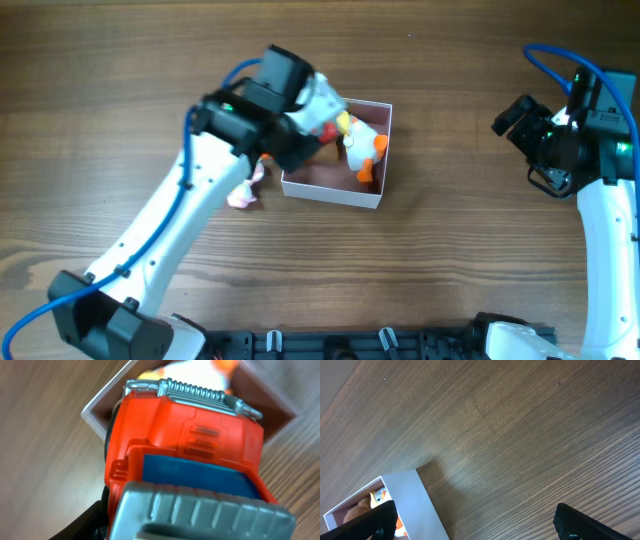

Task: Pack container
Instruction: 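Lower the fire truck into the box front and open the left gripper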

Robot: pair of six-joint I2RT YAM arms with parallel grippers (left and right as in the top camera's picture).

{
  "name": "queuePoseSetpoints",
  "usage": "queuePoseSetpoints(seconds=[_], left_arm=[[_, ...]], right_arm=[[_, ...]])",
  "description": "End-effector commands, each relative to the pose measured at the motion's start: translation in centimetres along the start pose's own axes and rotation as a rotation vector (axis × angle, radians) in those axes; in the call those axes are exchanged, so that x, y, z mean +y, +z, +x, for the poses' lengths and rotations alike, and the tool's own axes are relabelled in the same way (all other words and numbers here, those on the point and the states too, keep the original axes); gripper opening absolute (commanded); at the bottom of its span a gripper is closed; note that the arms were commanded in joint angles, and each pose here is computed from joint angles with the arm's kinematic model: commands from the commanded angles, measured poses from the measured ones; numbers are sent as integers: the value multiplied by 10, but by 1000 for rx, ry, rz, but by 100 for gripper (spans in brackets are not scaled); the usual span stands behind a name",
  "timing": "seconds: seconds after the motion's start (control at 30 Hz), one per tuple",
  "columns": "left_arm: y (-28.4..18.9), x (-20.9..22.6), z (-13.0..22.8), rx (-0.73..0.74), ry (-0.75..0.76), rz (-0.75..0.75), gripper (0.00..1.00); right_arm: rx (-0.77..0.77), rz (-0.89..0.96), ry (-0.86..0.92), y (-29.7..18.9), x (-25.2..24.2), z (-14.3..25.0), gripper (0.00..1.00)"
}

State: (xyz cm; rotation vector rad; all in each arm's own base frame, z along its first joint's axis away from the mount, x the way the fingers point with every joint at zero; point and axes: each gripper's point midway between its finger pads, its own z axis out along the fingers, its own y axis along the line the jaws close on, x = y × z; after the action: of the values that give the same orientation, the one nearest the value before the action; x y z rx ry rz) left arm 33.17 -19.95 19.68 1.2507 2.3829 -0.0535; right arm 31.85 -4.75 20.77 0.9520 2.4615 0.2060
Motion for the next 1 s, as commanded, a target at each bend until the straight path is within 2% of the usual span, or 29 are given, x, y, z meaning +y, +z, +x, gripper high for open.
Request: queuePoseSetpoints(seconds=[0.0,0.17,0.3,0.43,0.47,0.5,0.53,0.77,0.97], left_arm=[[27,-19,-3,27,259,49,4],[66,-27,12,121,291,119,9],[94,-34,29,209,273,168,5],[106,-38,39,259,256,194,13],[105,-39,41,268,254,198,21],[105,-39,42,272,252,200,97],[103,-39,43,278,253,198,100],[88,-37,41,265,229,178,100],[45,-17,24,182,78,38,100]], right_arm=[[1,-14,12,-1,3,-1,100],[1,-14,11,-1,3,-1,99],[1,-14,11,-1,3,-1,100],[1,-14,11,-1,3,-1,100],[1,-14,11,-1,3,-1,100],[1,-14,11,-1,3,-1,99],[1,-14,11,-1,3,-1,100],[1,-13,12,-1,3,-1,100],[1,-14,12,-1,3,-1,100]])
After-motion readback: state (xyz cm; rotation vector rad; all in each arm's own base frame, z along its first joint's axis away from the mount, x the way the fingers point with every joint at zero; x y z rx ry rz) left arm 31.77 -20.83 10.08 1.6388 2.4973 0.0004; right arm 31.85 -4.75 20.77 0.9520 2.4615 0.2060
